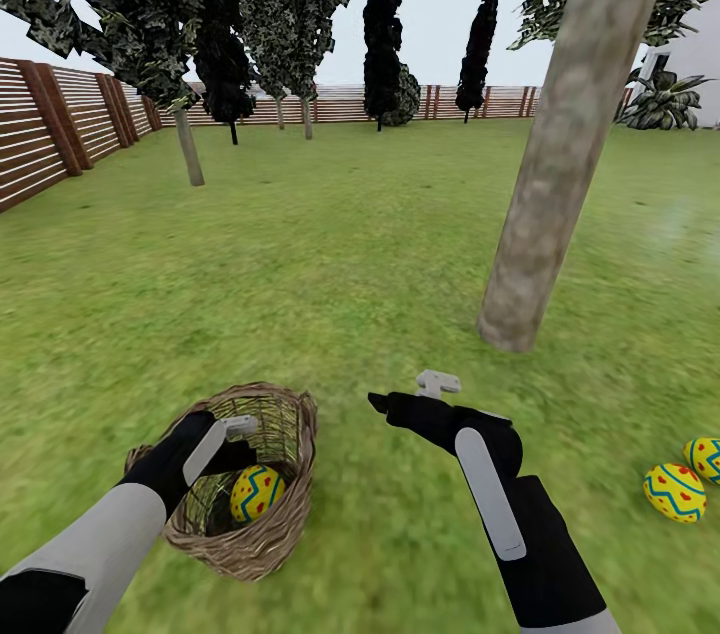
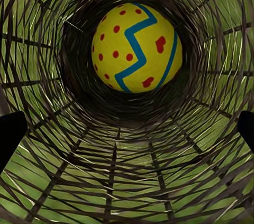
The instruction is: Take the three Easter eggs out of the wicker basket on the lawn in the garden, then place them on the lawn next to a single tree (choose any tree) so that all three eggs are next to the same tree and none are left in the basket.
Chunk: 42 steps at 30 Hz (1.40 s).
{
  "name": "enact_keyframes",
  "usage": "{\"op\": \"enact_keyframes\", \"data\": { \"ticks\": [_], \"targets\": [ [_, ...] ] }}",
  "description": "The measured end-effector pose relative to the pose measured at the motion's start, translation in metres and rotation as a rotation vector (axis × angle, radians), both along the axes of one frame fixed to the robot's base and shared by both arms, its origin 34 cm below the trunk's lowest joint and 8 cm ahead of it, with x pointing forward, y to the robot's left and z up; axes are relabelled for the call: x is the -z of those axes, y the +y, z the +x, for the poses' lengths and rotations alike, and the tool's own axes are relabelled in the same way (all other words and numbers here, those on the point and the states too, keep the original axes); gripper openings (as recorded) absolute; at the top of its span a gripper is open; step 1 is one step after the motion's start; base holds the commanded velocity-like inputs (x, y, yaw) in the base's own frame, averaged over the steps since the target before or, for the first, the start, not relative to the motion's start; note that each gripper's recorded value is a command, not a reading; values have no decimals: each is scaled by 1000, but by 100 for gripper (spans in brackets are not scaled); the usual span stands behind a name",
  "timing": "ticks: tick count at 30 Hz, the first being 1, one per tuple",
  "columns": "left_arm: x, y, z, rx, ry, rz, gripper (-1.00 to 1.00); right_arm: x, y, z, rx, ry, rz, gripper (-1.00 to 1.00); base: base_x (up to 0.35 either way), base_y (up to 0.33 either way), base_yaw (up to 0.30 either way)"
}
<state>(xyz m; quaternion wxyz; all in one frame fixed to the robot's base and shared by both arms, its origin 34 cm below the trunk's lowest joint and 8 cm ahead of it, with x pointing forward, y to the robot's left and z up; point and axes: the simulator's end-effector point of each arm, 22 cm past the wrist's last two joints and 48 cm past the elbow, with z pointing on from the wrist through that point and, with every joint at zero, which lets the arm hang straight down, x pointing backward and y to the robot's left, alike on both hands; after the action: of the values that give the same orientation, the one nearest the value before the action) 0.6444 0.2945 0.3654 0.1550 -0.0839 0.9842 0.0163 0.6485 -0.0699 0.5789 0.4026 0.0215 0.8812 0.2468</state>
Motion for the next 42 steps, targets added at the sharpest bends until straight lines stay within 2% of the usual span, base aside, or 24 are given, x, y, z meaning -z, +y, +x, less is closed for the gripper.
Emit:
{"op": "enact_keyframes", "data": {
  "ticks": [42],
  "targets": [
    [0, 2, 0, -5, -1, -1, 100, 1, 0, -1, 0, 2, -3, 100, 34, 5, 0]
  ]
}}
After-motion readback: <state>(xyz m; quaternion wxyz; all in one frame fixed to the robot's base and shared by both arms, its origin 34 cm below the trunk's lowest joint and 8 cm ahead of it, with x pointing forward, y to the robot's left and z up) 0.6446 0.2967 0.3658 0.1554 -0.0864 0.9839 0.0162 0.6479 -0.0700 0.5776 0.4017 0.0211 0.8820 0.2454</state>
